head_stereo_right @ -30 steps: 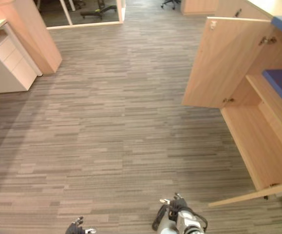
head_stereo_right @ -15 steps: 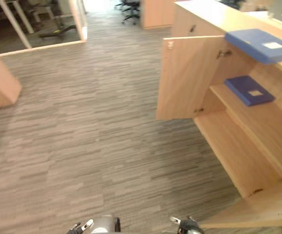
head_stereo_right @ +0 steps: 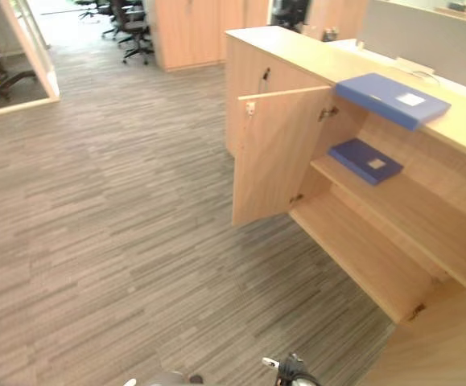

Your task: Walk over to the cabinet, pick up the folder, carry it to the office cabinet, place the folder inside the office cabinet, then close the office cabinet door

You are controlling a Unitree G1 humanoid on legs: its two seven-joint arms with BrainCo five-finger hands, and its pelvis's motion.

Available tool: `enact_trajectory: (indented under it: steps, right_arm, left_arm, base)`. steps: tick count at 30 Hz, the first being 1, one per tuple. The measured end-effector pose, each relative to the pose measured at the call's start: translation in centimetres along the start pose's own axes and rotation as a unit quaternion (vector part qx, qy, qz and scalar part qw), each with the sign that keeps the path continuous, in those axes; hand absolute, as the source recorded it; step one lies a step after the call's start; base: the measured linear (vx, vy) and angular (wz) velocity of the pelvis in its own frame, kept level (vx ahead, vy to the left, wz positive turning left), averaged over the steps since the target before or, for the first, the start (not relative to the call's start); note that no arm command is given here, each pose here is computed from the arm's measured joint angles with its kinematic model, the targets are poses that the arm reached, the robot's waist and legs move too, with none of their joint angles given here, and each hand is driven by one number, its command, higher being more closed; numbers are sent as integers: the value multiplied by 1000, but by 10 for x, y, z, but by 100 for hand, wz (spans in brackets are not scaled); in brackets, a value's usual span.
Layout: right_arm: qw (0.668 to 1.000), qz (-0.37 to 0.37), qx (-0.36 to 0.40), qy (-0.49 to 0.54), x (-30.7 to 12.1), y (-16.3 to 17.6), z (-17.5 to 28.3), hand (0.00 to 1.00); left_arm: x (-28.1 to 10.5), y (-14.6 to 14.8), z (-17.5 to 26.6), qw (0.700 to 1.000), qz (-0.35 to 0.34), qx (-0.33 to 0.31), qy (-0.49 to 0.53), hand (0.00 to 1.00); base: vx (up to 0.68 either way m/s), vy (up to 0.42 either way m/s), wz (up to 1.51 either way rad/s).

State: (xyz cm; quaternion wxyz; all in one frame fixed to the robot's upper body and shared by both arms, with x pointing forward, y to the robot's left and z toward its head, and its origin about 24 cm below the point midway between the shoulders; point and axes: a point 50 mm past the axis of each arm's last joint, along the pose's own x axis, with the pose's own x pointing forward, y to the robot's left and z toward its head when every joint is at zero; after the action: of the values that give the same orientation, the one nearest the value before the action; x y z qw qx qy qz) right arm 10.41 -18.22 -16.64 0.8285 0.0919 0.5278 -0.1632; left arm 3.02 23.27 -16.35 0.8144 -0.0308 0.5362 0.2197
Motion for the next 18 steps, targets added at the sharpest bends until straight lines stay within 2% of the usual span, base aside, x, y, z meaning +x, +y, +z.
enact_trajectory:
  steps: [4,7,11,13,18]
  right_arm:
    - [1000,-12,3,-13,-1,-10,1,0]
    - [1000,-9,-6,-18,1,-9,8,0]
    - [999,3,-27,-29,2,-2,17,0]
    - [999,-4,-42,-23,2,-9,15,0]
    - [999,-6,-43,-16,1,-11,11,0]
  left_arm:
    - [-3,-2,-12,1000,-4,11,17,0]
    - [-2,-7,-9,1000,-10,13,13,0]
    - [1,-9,3,1000,-13,19,-1,0]
    - [2,-14,5,999,-21,27,-4,0]
    - [3,-22,11,999,-32,26,-10,0]
  base:
    - [155,131,-43]
    - [109,-73,-51]
    - [75,-236,-59]
    - [79,-270,-30]
    - [201,-239,2]
